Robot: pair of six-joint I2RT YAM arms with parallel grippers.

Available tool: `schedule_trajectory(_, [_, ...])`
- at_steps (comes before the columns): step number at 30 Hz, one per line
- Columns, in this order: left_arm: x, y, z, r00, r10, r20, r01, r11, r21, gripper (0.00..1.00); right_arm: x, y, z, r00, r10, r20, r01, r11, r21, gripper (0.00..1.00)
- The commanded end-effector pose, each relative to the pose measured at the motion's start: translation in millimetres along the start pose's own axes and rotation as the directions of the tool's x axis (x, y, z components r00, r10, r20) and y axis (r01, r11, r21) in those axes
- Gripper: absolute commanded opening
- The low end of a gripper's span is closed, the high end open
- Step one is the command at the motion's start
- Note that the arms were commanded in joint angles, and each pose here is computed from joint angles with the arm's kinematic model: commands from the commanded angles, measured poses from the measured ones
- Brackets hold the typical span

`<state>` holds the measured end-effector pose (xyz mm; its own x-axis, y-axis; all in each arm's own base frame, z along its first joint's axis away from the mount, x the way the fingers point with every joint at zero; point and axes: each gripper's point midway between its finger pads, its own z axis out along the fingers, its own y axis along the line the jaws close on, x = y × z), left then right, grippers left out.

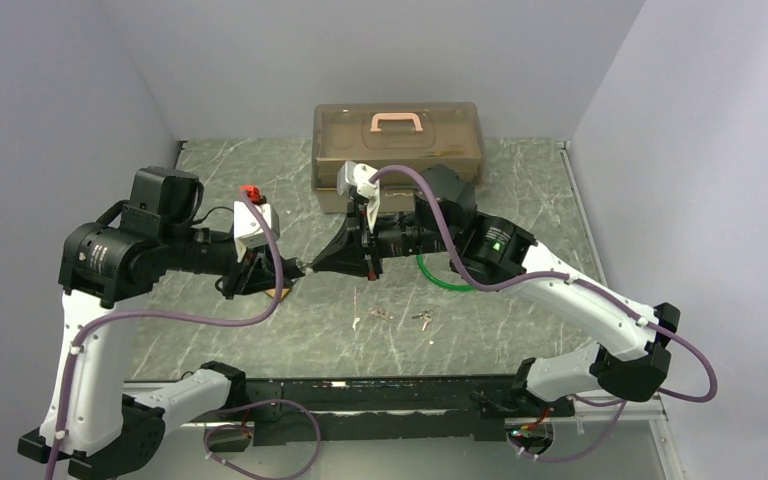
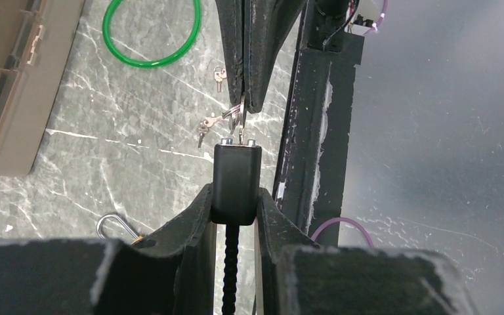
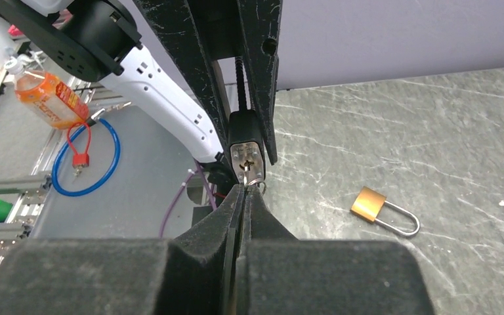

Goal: Unlock with the key

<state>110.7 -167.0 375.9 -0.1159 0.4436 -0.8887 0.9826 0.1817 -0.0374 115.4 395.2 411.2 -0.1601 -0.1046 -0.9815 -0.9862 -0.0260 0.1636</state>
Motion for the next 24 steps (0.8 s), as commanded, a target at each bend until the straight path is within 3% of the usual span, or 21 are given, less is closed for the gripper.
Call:
schedule_trajectory(1, [-5.1, -9.8, -0.7, 1.000, 0.023, 0.017, -0.024, 0.998, 0.053, 0.00, -21.1, 10.5, -3.2, 0.998, -0.056, 0.041, 0.058, 0.997, -0.050, 0.00])
schedule_trajectory(24, [-11.1, -19.3, 1.6, 0.999, 0.028, 0.031, -0.031, 0.993, 0.112, 0.00, -6.0, 19.4, 31.0, 0.999, -0.035, -0.006, 0.034, 0.992, -0.121, 0.00])
